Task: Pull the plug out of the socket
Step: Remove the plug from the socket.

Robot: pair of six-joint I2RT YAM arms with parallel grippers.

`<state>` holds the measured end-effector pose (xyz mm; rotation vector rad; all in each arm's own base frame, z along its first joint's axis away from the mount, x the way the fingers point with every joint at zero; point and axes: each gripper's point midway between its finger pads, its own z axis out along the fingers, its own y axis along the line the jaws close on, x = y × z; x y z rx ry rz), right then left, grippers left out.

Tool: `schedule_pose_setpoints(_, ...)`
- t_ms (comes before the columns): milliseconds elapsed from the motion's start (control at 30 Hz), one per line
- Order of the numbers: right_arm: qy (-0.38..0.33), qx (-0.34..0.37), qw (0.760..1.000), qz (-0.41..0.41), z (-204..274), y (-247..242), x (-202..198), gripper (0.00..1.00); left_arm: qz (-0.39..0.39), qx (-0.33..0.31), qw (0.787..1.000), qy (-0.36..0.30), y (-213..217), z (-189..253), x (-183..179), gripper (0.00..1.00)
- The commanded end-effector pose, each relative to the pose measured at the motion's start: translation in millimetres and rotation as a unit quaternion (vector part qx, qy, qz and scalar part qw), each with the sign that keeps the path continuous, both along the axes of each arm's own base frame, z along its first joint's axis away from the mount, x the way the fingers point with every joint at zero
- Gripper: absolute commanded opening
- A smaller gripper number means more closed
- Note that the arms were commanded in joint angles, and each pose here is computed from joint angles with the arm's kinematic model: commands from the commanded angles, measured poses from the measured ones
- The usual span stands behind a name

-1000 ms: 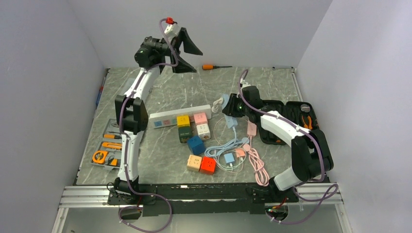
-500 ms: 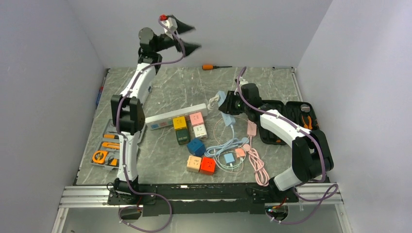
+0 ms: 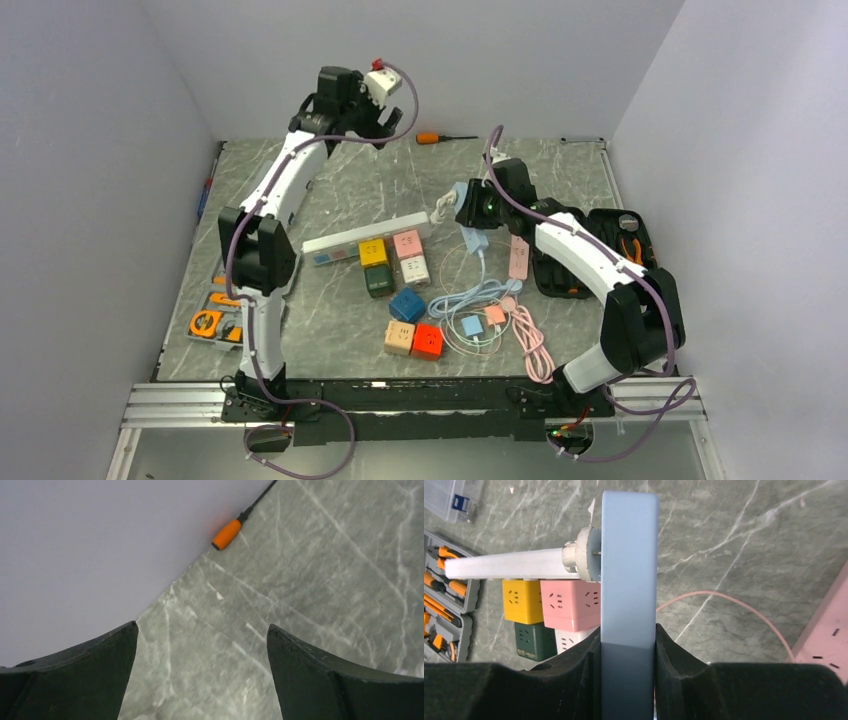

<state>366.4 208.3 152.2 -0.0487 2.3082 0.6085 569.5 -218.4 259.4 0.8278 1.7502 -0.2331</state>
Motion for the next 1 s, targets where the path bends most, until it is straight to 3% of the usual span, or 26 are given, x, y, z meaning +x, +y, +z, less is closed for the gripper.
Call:
schedule_pose_setpoints(0, -0.102, 0.013, 0.994, -0.038, 94, -3, 35, 0.00, -0.065, 0.170, 0.964, 0.193, -3, -57, -83, 0.99)
schedule_pose_setpoints(33, -0.106, 0.013, 0.994, -0.037, 99, -3, 34, 0.00, -0.093, 0.178, 0.954, 0.224, -7, -64, -105, 0.99)
schedule_pose_setpoints(133, -0.127, 0.017, 0.991, -0.034, 115, -4, 31, 0.00, -0.183, 0.076, 0.953, 0.229, -33, -41, -148, 0.99)
schedule_pose_setpoints(200, -0.133, 0.012, 0.991, -0.029, 120, -4, 30, 0.00, -0.197, 0.018, 0.970, 0.139, -44, -8, -155, 0.99)
schedule_pose_setpoints(267, -0.130, 0.000, 0.991, -0.023, 122, -3, 29, 0.00, -0.192, 0.002, 0.981, 0.015, -45, 29, -158, 0.99)
schedule_pose_setpoints(300, -0.129, -0.005, 0.991, -0.022, 123, -3, 29, 0.00, -0.180, -0.002, 0.983, -0.018, -45, 46, -158, 0.99)
schedule_pose_setpoints(367, -0.135, -0.008, 0.991, -0.021, 129, -2, 29, 0.00, -0.122, -0.016, 0.992, 0.023, -38, 49, -148, 1.00)
schedule_pose_setpoints(467, -0.148, -0.007, 0.989, -0.018, 139, 0, 27, 0.00, -0.196, 0.043, 0.973, 0.114, -42, 17, -163, 0.99)
schedule_pose_setpoints(500, -0.152, -0.008, 0.988, -0.017, 141, 1, 26, 0.00, -0.218, 0.031, 0.962, 0.162, -43, 7, -170, 0.99)
schedule_pose_setpoints(567, -0.152, -0.008, 0.988, -0.014, 143, 2, 24, 0.00, -0.282, -0.032, 0.942, 0.178, -55, 29, -186, 0.99)
schedule_pose_setpoints(600, -0.151, -0.008, 0.988, -0.011, 143, 3, 23, 0.00, -0.279, -0.046, 0.944, 0.170, -58, 34, -189, 0.99)
schedule_pose_setpoints(733, -0.147, -0.010, 0.989, 0.001, 147, 14, 18, 0.00, -0.256, -0.046, 0.965, 0.026, -68, 47, -198, 0.99)
schedule_pose_setpoints(967, -0.143, -0.014, 0.990, 0.002, 153, 25, 12, 0.00, -0.280, -0.051, 0.958, 0.005, -95, 38, -214, 0.99)
